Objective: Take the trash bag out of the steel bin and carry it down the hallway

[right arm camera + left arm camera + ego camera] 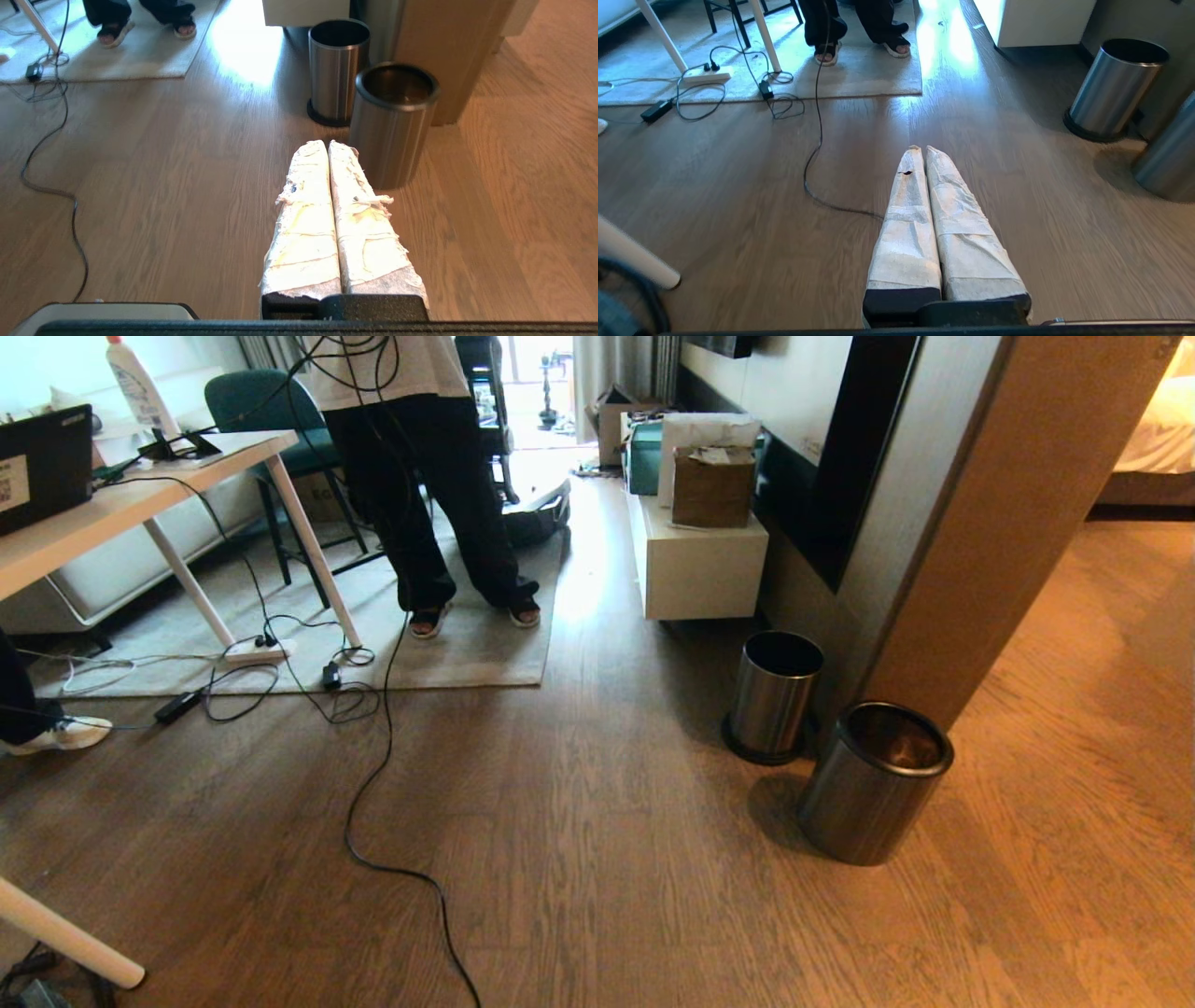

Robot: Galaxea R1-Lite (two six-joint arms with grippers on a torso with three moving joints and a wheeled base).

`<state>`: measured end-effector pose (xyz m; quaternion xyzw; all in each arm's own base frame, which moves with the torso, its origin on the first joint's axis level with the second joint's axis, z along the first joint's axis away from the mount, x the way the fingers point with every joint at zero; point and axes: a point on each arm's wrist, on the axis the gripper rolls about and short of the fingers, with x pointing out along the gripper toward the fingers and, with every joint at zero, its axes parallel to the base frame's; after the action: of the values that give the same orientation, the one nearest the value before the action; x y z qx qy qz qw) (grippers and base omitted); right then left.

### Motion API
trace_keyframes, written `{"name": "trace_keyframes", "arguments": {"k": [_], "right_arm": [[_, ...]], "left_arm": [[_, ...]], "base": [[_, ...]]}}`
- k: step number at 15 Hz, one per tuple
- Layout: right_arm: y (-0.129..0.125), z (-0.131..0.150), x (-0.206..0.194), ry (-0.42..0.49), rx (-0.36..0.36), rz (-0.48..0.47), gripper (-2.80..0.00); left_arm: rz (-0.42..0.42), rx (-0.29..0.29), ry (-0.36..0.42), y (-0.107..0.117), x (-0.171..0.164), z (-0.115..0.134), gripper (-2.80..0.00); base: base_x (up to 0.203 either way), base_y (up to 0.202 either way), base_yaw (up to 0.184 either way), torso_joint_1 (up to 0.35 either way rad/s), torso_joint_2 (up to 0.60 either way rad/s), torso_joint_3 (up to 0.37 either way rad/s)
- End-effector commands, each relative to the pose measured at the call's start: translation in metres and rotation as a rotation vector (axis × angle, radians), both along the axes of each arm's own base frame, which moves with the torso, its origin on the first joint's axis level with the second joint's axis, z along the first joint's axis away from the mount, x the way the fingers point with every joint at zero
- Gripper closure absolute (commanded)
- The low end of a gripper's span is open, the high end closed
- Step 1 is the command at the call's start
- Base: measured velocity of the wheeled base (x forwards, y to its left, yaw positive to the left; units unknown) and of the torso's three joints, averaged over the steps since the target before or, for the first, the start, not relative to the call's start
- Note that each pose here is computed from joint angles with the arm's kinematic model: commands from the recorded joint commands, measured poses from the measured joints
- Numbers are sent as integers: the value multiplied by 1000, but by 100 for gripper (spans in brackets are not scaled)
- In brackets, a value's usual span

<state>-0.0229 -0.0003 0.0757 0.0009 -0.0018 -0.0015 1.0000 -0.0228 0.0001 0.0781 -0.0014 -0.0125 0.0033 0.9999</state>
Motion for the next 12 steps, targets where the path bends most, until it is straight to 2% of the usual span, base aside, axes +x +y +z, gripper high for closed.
{"name": "trace_keyframes", "arguments": {"k": [1, 12], "right_arm": [[0, 0, 0, 1, 0, 0, 0], [0, 0, 0, 1, 0, 0, 0]], "left_arm": [[1, 0, 11, 0, 1, -3, 0], [1, 0, 11, 0, 1, -3, 0]], "base": [[201, 0, 1, 2, -2, 6], [194, 0, 1, 2, 3, 2]]}}
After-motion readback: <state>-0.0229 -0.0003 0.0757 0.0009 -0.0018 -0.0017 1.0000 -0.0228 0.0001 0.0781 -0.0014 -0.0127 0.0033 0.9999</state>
